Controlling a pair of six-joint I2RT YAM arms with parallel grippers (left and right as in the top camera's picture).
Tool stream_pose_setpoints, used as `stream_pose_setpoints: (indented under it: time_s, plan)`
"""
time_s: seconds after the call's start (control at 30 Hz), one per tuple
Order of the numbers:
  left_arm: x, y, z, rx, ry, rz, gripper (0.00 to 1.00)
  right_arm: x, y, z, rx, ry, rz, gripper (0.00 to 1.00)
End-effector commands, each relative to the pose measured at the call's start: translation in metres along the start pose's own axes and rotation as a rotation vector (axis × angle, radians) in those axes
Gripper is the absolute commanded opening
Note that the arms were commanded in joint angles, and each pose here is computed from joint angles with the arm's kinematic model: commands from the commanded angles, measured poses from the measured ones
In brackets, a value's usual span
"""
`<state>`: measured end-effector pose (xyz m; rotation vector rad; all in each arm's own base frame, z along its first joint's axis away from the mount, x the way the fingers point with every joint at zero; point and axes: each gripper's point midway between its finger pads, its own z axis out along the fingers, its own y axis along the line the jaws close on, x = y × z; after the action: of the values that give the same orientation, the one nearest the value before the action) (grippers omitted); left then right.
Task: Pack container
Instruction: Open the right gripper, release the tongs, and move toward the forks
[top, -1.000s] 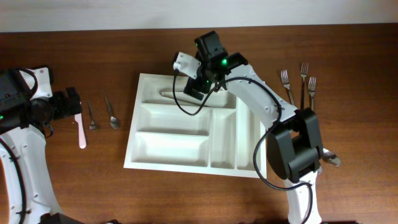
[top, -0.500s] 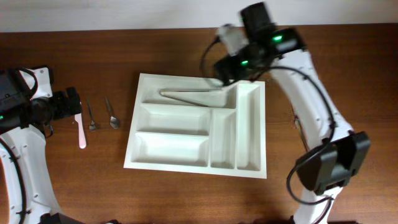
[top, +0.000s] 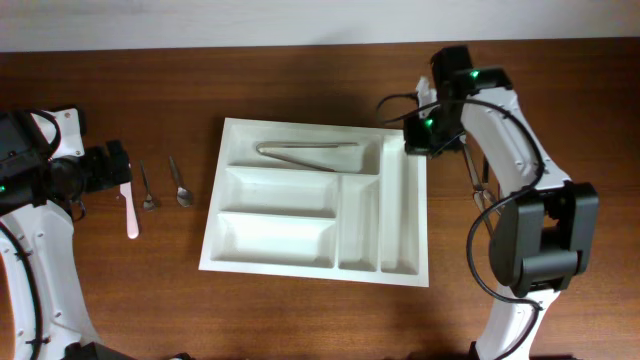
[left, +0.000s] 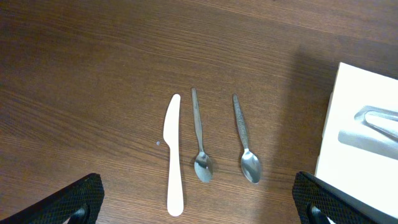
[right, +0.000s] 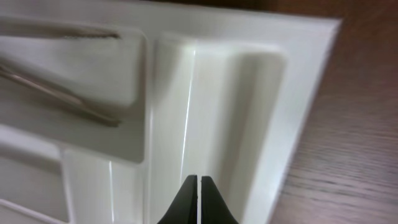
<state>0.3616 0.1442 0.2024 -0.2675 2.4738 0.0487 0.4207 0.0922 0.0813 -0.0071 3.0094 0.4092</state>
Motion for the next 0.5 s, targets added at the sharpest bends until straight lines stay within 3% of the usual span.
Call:
stream_pose_setpoints:
  time_s: [0.0, 0.47]
  plan:
    - [-0.007, 0.001, -0.007, -0.006, -0.024, 0.015, 0.99, 0.013, -0.002, 0.025, -0.003, 0.032, 0.044, 0.04]
    - [-0.007, 0.001, -0.007, -0.006, -0.024, 0.015, 0.99, -0.051, -0.006, 0.063, -0.045, -0.281, -0.037, 0.04]
